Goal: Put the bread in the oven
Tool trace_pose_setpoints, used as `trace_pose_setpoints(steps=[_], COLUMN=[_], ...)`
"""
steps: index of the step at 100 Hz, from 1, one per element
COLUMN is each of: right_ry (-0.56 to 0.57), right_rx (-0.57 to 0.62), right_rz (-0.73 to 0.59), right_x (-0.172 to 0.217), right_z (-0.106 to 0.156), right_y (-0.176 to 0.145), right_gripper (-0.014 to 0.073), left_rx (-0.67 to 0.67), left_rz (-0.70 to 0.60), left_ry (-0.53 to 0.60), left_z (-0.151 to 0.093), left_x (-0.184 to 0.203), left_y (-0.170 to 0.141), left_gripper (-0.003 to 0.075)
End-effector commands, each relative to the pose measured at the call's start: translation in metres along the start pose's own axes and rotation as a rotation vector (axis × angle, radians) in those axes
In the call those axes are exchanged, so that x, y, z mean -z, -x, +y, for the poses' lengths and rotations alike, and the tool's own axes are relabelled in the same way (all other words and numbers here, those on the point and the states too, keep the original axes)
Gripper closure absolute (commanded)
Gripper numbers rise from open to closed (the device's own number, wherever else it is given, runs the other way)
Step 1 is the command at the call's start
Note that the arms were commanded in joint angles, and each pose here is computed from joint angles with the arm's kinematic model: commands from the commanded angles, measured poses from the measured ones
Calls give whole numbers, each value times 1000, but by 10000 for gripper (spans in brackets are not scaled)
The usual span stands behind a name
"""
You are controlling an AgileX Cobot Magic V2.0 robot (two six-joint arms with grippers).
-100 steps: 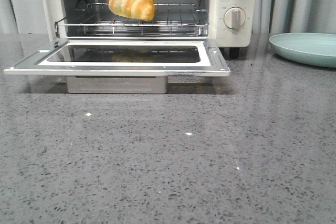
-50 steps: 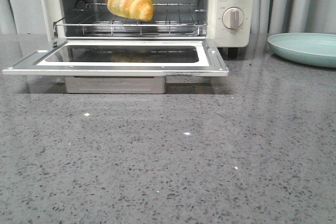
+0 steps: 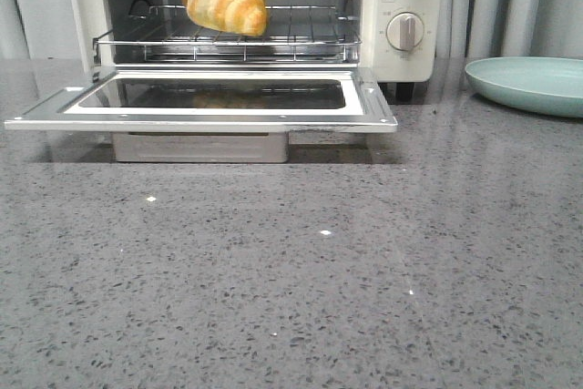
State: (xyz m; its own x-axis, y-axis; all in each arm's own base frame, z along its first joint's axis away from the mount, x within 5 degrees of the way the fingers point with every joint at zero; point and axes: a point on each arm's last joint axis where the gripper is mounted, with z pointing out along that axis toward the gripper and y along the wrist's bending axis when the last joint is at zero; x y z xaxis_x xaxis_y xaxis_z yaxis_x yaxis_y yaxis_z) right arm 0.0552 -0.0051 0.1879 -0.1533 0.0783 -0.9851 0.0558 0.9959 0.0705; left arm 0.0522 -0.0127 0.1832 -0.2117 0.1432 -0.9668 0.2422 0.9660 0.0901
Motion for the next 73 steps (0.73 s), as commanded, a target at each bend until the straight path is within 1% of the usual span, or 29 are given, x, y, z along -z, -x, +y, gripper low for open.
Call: trace_pose_setpoints(steps=[1, 8, 73], right_ry=[-16, -36, -37], right_rx=[4, 4, 8], right_rz=[30, 77, 68], right_x=[-1, -1, 0], right_z=[-2, -4, -4], right_y=[-9, -14, -13], right_gripper=[643, 643, 643], left_rx=[20, 20, 20], left_rz=[-84, -84, -84], left_ry=[9, 9, 9], left_z=[0, 0, 0], left_x=[0, 0, 0], left_y=[1, 1, 1], left_gripper=[741, 741, 741])
